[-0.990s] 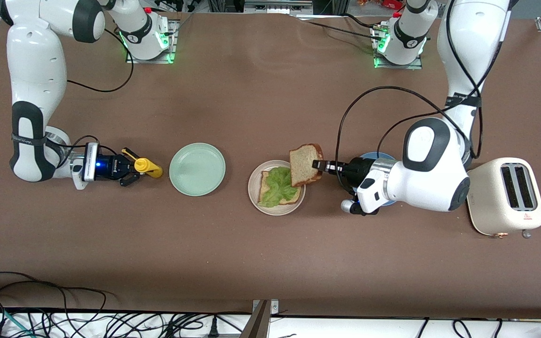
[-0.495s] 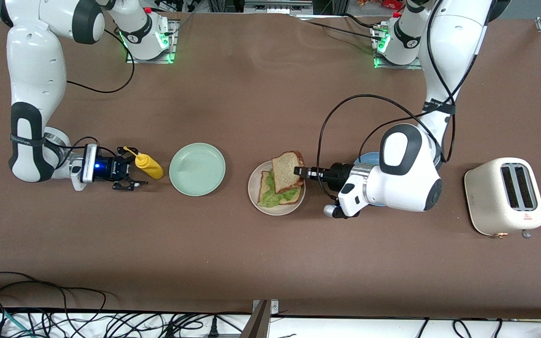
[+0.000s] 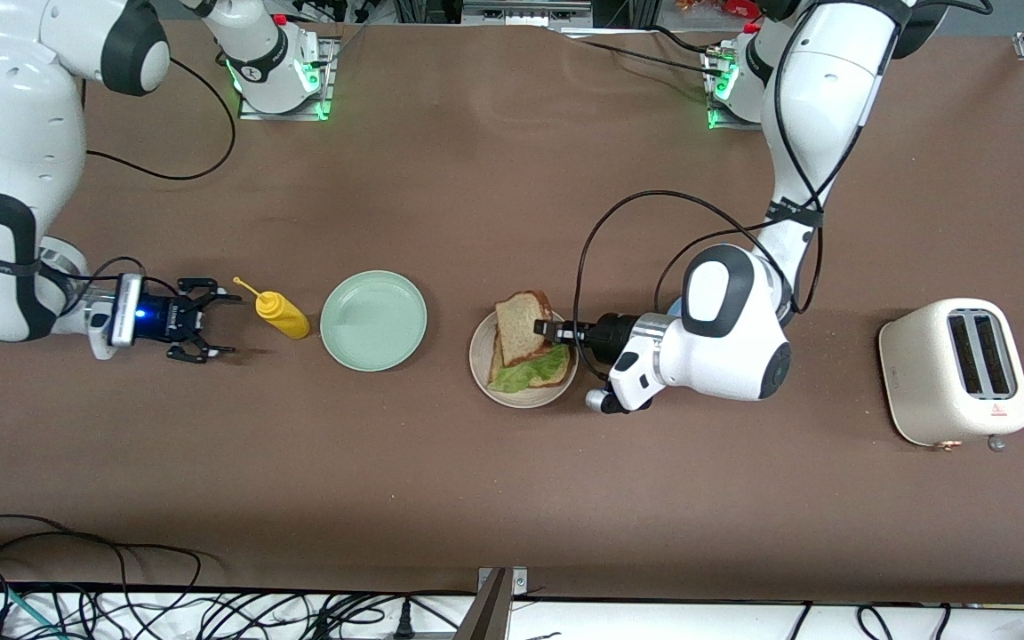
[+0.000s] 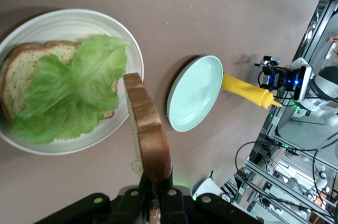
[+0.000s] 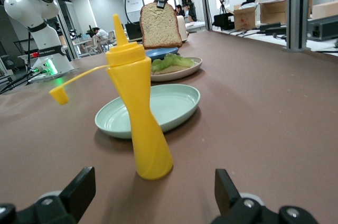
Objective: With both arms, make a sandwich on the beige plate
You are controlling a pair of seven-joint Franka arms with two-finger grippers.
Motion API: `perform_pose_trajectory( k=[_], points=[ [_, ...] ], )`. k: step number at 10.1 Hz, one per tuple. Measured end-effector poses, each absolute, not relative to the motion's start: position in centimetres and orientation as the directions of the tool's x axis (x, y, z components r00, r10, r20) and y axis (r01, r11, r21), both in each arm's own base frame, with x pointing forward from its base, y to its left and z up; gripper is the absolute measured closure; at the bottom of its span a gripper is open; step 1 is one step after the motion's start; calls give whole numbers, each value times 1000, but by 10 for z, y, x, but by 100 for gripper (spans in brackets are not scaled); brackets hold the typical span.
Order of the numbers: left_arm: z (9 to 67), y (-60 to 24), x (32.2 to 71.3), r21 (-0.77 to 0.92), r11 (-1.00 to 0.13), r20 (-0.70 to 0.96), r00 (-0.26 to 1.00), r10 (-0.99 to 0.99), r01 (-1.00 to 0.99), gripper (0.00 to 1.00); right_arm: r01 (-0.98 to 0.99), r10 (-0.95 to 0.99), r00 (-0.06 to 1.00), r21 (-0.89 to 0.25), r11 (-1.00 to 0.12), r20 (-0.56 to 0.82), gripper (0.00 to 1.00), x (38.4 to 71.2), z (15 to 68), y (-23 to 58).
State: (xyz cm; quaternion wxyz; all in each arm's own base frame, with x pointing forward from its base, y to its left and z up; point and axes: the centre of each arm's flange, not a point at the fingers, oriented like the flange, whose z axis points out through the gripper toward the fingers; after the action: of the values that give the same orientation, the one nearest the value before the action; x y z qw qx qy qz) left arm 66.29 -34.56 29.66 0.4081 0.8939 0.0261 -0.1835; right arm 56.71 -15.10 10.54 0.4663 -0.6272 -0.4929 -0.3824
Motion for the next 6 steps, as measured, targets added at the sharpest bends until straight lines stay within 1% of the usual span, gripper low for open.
perform_pose_trajectory(
  k=[3,6],
  points=[
    [290,-349,663,719,-665,-344,935,-87,203,91,938,300,343,-307,-162,890,0,581,126,-184],
    [271,-355,662,710,-671,-348,935,-69,215,91,896,367,443,-394,-203,818,0,620,173,-195]
  ],
)
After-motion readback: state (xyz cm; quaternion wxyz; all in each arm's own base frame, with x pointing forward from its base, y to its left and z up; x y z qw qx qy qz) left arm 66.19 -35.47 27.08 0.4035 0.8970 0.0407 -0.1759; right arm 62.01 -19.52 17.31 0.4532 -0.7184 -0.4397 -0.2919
